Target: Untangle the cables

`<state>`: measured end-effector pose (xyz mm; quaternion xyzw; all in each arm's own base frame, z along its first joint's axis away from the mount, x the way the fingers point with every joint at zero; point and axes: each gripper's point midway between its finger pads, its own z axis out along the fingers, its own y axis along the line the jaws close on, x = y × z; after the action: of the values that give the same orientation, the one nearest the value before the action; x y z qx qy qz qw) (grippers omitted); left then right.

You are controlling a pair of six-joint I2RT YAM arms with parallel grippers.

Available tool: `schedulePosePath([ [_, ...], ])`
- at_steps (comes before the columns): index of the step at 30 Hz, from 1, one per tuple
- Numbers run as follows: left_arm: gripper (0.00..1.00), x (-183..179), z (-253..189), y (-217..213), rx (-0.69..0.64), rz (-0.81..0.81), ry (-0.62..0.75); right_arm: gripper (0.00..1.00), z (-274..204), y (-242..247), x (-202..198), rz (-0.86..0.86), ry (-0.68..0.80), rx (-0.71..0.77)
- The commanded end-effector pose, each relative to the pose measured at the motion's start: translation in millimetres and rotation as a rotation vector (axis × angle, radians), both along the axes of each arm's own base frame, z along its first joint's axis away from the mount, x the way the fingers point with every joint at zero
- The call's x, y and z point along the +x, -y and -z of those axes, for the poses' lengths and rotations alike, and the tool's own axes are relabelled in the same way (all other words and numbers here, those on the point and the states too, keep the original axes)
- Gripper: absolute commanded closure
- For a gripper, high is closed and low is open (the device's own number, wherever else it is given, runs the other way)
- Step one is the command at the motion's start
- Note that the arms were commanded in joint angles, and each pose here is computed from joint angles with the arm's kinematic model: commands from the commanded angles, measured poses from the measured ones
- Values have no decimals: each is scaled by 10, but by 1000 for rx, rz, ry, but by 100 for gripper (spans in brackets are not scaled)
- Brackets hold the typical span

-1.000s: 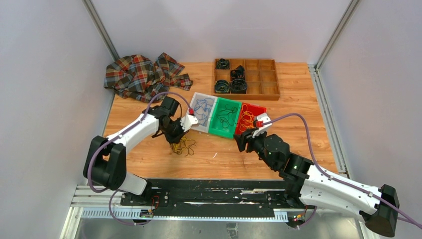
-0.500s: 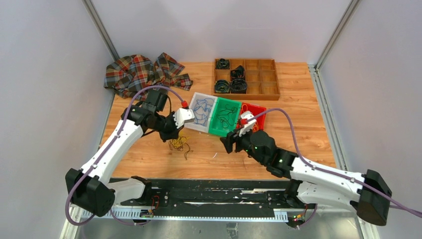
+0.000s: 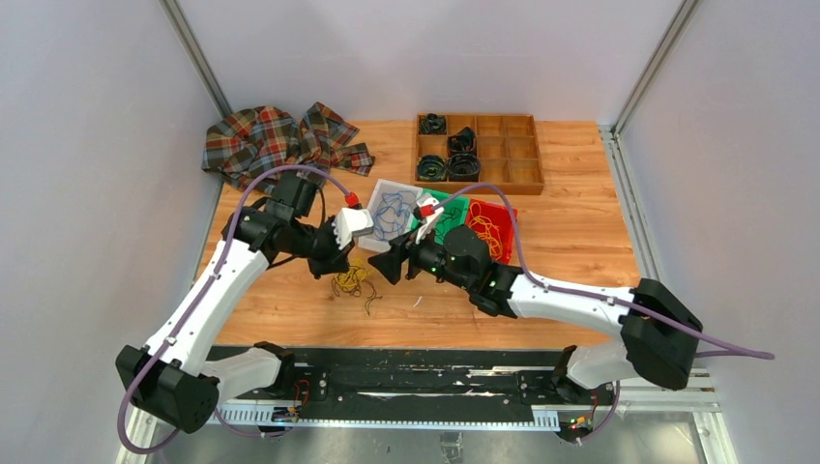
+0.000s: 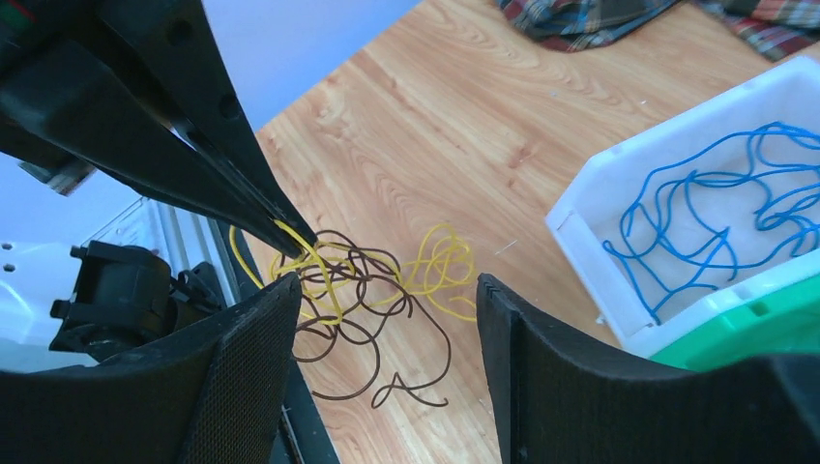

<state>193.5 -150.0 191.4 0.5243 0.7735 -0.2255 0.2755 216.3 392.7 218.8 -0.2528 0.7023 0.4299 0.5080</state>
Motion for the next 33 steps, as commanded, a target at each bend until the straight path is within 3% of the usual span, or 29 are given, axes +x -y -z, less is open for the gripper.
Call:
schedulePosePath([
  [1,99,-61,-211,60,-60,19,20,34,-191,-228,-83,-100,15,87],
  [8,99,-103,-282,84,-82,32,24,42,-158,-335,-74,-128,11,82],
  [10,99,-118,-299,88,-87,37,26,49,-155,-348,-60,-126,14,78],
  [12,99,-136,-314,96,-95,42,23,60,-158,-345,-44,-120,24,75],
  [16,96,-157,-293,83,-91,44,24,98,-227,-299,-27,-110,66,63],
  [19,74,-132,-258,38,-62,36,36,99,-299,-212,-26,-95,94,39],
  [21,54,-110,-258,15,-48,34,50,100,-323,-168,-48,-97,105,23],
  [23,43,-95,-285,14,-47,42,67,100,-328,-138,-88,-113,106,7],
  [28,48,-42,-294,31,-43,57,75,99,-288,-75,-173,-139,83,-24],
  [33,45,-123,179,-88,51,111,6,98,-46,70,-124,-72,51,-76],
])
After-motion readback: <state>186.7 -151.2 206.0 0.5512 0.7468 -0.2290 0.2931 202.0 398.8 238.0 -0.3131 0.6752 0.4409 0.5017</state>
